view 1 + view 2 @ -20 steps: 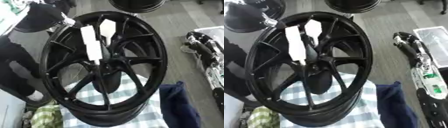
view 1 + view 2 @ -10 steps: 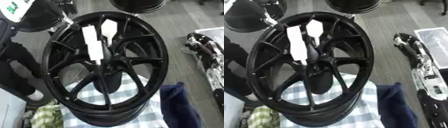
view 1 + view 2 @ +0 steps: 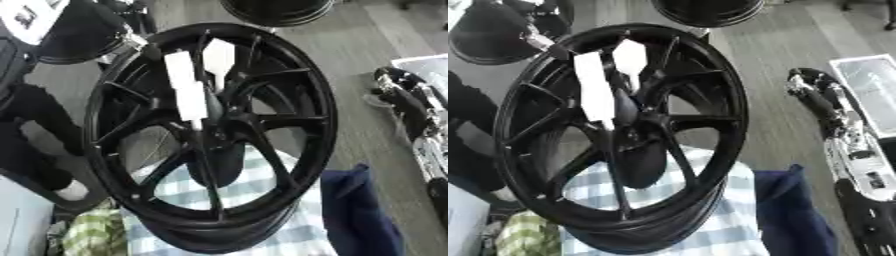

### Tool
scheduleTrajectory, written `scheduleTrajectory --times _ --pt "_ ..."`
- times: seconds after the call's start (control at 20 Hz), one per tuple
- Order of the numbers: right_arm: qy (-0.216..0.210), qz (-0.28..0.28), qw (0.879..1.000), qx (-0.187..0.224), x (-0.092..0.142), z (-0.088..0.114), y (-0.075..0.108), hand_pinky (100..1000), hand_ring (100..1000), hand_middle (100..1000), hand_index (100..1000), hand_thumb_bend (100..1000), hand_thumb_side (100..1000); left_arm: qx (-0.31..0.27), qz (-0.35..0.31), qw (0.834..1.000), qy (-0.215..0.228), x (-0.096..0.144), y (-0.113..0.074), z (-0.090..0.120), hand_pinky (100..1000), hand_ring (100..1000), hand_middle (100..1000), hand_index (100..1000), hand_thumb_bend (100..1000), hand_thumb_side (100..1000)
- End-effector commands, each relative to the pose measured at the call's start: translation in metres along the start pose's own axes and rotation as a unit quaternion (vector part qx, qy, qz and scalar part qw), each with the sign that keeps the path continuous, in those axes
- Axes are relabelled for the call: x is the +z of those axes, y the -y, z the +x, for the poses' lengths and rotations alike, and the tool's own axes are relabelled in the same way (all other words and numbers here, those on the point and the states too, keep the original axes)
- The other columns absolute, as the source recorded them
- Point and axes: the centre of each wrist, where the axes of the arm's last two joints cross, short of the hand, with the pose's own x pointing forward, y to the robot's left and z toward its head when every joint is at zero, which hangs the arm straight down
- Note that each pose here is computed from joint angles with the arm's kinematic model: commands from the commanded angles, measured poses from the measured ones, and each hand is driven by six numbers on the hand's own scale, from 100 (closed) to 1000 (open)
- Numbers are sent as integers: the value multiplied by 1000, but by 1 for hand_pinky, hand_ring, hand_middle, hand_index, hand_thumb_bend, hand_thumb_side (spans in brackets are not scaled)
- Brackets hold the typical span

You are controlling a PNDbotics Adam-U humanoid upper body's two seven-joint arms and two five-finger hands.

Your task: Pull the pin out of the wheel hub.

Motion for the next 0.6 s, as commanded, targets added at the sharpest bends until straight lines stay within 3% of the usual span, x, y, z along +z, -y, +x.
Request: scheduleTrajectory --times 0.05,0.2,0.25,0.6 --pt "7 -1 1000 6 -2 6 5 882 716 741 816 177 435 -27 17 999 -2 14 -17 9 920 821 779 832 718 631" --pt "6 -1 1000 6 -1 5 4 882 716 741 816 177 436 -47 16 999 -4 14 -17 19 921 818 775 831 762 612" --pt "6 0 1000 5 -1 5 4 882 716 741 816 176 437 -52 15 998 -6 13 -17 22 921 818 775 831 728 619" --pt "3 0 1000 5 -1 4 4 883 716 741 816 174 438 -70 14 997 2 13 -17 40 920 813 769 826 716 579"
